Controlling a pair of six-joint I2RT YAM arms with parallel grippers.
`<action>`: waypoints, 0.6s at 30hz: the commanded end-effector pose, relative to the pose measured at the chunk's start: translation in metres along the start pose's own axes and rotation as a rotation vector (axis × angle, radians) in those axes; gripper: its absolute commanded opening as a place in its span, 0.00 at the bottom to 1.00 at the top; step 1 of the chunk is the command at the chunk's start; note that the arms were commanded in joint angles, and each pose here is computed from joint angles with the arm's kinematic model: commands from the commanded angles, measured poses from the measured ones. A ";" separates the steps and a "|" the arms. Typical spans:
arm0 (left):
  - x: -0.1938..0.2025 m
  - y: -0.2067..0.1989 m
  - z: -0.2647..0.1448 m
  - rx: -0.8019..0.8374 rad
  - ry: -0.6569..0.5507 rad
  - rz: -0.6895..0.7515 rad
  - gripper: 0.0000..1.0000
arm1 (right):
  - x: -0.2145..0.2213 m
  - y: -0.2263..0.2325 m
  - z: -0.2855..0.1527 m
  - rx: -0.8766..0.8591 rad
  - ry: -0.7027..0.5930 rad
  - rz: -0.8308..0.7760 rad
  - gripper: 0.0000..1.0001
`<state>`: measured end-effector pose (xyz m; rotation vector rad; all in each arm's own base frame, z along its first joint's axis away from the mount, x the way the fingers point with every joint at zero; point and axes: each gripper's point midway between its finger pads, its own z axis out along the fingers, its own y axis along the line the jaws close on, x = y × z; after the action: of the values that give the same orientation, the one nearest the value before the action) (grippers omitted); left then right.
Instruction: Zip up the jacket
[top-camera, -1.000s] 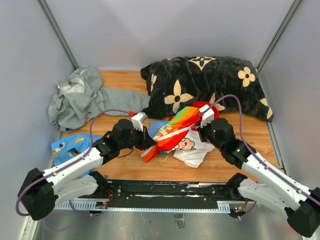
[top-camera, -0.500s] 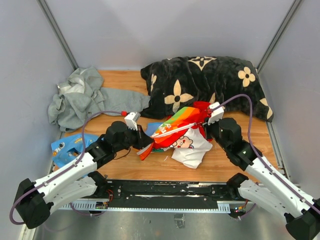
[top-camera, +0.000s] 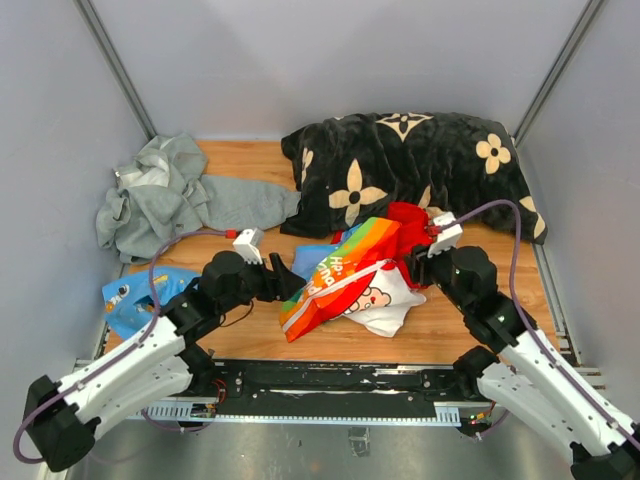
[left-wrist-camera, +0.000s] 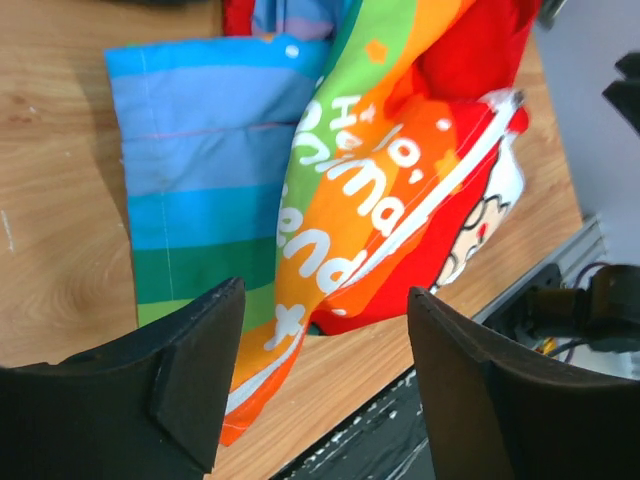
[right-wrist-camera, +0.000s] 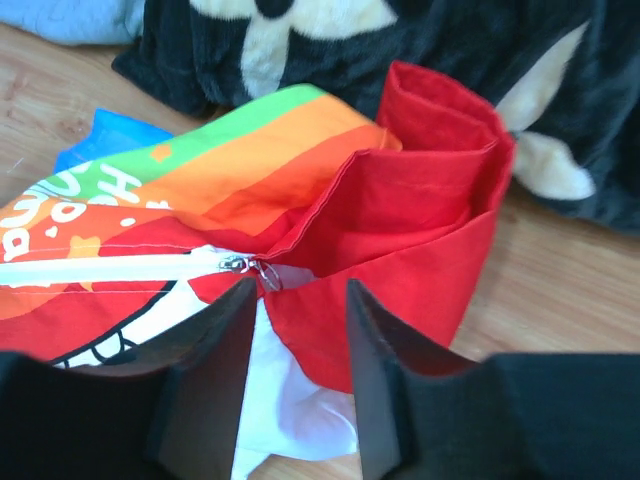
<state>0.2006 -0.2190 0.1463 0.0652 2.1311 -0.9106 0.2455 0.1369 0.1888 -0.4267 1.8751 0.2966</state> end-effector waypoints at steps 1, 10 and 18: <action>-0.038 -0.007 -0.030 -0.023 -0.146 -0.011 0.74 | -0.019 -0.021 -0.028 0.095 -0.084 0.046 0.48; -0.091 -0.014 -0.118 -0.079 -0.359 0.030 0.95 | -0.036 -0.043 -0.092 0.179 -0.196 0.068 0.98; -0.118 0.003 -0.185 -0.115 -0.619 0.022 0.99 | -0.043 -0.090 -0.155 0.416 -0.318 0.138 0.98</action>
<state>0.1603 -0.1029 0.3172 -0.1535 1.6150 -0.8106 0.1757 0.0403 0.2851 -0.1173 1.5928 0.1979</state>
